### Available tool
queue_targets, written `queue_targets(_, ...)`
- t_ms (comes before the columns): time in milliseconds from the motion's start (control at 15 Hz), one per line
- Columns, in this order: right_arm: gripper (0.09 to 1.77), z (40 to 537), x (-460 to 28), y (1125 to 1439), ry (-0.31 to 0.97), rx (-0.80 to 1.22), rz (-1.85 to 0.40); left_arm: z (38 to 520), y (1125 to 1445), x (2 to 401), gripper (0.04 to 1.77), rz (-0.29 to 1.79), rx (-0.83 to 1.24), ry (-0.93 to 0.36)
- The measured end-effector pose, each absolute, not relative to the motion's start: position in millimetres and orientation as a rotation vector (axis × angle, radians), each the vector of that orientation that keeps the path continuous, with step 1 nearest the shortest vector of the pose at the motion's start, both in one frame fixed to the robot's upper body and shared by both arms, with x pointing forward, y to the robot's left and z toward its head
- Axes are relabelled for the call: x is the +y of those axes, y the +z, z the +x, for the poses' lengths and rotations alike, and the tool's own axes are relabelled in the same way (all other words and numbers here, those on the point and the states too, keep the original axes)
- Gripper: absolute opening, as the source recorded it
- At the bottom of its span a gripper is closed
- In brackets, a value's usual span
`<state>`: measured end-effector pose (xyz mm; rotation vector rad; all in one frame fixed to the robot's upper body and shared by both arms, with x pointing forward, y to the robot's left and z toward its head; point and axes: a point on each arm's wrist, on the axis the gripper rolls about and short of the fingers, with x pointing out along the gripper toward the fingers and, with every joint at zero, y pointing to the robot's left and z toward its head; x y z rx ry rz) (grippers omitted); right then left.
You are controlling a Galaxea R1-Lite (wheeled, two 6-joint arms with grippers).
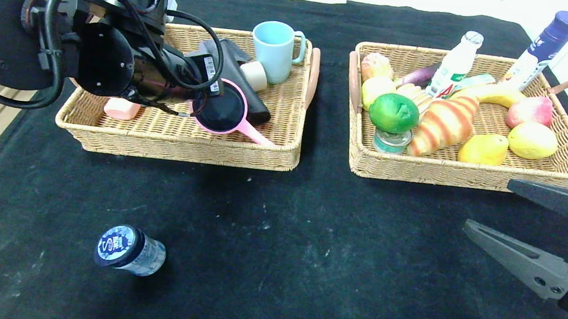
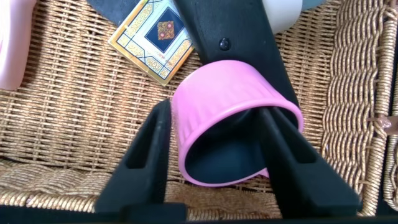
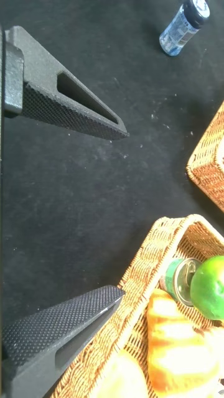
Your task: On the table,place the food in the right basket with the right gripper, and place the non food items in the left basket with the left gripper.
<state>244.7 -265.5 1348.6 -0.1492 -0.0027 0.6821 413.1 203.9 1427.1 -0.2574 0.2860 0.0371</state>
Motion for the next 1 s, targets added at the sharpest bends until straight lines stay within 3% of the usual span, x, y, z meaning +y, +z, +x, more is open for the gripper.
queue_targets(400, 1.71, 244.5, -265.0, 1346.8, 0.683, 0.0, -0.159, 408.9, 1426.4, 203.8, 1.39, -0.246, 0.297, 0.036)
queue_targets(1000, 1.71, 244.3, -264.7, 1344.8, 0.686, 0.0, -0.175, 377.9, 1432.5, 201.4, 1.61, -0.216, 0.343, 0.0)
